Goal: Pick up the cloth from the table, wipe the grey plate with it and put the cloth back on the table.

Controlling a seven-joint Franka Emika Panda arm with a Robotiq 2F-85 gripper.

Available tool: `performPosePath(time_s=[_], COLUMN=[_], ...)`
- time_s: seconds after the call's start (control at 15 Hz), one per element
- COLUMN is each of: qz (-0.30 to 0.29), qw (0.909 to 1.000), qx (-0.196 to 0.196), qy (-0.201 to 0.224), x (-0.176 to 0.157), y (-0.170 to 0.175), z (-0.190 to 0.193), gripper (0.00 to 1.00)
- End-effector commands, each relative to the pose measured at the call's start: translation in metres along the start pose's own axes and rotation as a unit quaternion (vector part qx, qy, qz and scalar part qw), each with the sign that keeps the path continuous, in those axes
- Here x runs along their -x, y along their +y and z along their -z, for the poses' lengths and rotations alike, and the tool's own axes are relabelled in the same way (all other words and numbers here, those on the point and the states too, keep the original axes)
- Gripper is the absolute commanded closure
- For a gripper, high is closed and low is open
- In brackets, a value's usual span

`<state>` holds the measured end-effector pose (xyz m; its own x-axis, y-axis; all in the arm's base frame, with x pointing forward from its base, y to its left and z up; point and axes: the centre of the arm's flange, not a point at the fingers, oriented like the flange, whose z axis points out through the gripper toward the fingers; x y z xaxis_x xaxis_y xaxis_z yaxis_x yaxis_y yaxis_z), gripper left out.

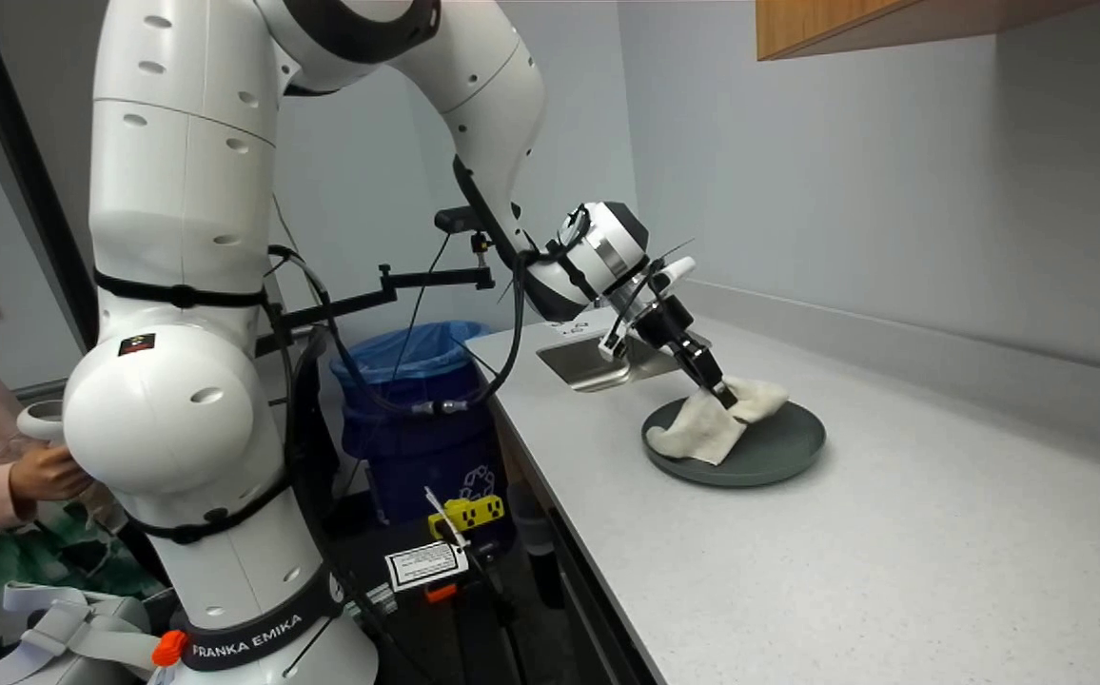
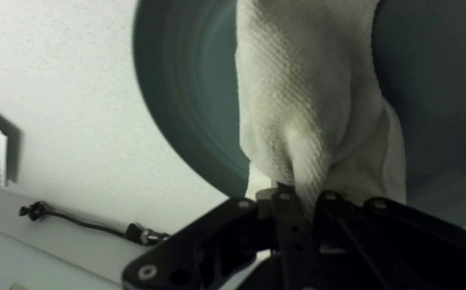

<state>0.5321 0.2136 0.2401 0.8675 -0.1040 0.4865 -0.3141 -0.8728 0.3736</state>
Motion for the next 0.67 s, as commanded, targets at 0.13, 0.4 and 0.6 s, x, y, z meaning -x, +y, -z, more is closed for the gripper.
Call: performPosePath(time_s=[0.13,0.4,0.6], qz=[-0.031,-0.047,-0.043], qw=[0.9865,0.9739,0.9735], qx=[-0.16,-0.22,-0.21], qy=[-0.016,-0.033,-0.081], x=[-0.024,-0.029,-0.017], y=[-0.016,-0.015,-0.007], z=[0.028,0.027,0.011], gripper=[0.98,0.98,0.98])
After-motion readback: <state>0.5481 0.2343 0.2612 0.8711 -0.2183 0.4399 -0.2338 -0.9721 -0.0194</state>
